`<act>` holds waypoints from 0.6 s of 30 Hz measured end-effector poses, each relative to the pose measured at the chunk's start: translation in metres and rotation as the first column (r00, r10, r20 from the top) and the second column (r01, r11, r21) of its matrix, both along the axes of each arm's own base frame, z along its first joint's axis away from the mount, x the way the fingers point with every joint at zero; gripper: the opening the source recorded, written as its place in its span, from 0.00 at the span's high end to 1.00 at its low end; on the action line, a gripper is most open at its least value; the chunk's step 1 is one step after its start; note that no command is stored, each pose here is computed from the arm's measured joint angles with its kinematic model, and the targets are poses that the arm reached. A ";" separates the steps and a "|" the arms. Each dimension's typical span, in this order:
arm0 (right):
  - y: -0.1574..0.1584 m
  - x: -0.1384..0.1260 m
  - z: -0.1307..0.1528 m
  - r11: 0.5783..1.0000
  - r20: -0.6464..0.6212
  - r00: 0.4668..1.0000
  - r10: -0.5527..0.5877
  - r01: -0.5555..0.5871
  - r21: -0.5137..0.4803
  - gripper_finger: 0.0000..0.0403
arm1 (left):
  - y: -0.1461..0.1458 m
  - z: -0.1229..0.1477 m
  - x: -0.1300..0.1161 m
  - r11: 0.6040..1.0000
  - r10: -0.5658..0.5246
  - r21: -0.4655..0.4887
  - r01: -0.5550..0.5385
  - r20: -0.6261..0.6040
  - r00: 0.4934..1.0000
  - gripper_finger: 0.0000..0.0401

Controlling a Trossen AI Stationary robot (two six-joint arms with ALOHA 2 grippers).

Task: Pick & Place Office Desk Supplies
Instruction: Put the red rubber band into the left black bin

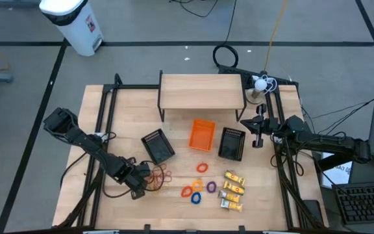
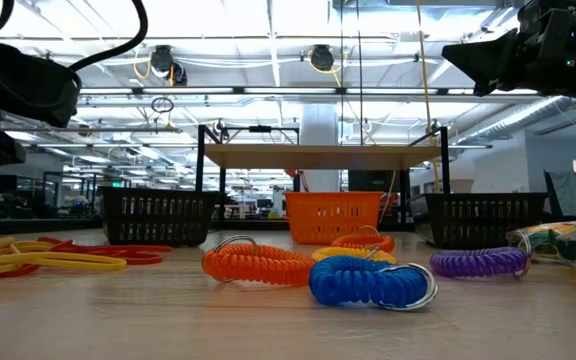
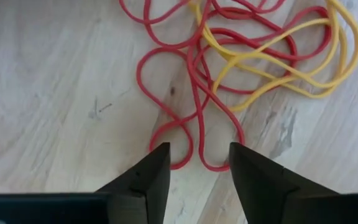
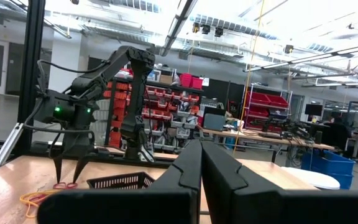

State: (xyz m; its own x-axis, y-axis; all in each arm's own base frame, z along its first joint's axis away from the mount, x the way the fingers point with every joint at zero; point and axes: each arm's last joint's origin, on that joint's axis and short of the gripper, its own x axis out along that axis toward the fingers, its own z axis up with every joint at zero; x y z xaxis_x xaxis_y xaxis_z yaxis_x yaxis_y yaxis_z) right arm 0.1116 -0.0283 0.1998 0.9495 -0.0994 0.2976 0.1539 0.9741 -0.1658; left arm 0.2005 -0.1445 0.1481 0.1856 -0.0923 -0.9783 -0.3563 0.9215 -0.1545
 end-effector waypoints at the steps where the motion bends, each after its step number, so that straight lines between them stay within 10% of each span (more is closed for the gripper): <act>1: 0.000 0.000 0.000 1.000 0.000 1.000 0.000 0.000 0.000 1.00 | 0.000 0.000 0.000 1.000 0.003 0.002 -0.003 0.002 1.000 0.59; 18: 0.000 0.000 0.000 1.000 -0.001 1.000 0.000 0.000 0.000 1.00 | 0.000 -0.009 0.004 1.000 -0.021 0.008 0.021 -0.041 0.999 0.81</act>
